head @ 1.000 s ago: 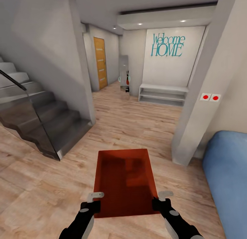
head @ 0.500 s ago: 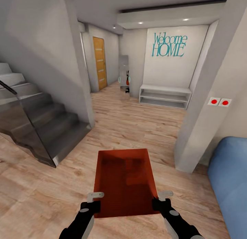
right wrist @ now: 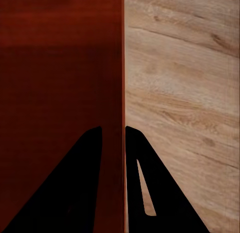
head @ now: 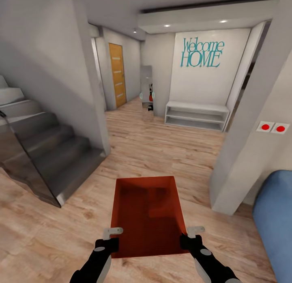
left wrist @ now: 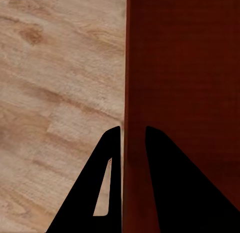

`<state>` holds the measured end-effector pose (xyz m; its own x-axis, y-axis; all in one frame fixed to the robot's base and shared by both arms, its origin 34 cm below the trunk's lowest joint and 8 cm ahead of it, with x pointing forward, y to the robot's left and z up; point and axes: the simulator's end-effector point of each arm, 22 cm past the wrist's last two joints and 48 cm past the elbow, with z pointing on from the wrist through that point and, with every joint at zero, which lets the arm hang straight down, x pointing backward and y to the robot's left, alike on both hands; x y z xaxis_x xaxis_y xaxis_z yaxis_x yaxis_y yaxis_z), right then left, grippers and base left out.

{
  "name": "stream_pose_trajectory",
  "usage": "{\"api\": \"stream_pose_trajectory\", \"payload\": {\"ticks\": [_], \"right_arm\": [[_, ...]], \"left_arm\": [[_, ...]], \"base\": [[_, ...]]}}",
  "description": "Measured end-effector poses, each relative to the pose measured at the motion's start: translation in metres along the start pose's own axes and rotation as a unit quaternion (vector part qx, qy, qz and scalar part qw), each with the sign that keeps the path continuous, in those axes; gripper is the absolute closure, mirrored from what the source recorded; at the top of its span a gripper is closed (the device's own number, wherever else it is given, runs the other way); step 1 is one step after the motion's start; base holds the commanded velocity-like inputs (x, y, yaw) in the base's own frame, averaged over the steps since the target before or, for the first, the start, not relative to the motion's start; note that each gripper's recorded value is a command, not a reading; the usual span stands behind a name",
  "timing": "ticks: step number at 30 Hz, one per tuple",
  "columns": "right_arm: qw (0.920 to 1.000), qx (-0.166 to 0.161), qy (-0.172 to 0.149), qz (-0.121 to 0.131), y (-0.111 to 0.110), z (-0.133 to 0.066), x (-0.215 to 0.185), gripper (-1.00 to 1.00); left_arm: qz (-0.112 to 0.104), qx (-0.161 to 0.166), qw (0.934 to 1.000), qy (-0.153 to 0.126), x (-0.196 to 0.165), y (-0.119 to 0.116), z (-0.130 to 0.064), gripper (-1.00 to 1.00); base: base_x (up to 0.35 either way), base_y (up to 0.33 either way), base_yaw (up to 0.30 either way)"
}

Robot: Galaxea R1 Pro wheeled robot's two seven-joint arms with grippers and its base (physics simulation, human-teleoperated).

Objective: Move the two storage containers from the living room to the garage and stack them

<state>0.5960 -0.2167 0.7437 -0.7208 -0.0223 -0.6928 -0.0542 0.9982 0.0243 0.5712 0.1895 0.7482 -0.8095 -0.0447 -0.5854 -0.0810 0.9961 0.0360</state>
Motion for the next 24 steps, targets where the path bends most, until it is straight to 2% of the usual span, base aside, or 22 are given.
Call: {"api": "stream_pose_trajectory", "payload": {"ticks": [24], "right_arm": [[1.0, 0.0, 0.0, 0.0, 0.0001, 0.0, 0.0002, 1.0]], "left_arm": [[0.0, 0.0, 1.0, 0.0, 0.0004, 0.0001, 0.0, 1.0]], "base": [[0.33, 0.0, 0.0]]}}
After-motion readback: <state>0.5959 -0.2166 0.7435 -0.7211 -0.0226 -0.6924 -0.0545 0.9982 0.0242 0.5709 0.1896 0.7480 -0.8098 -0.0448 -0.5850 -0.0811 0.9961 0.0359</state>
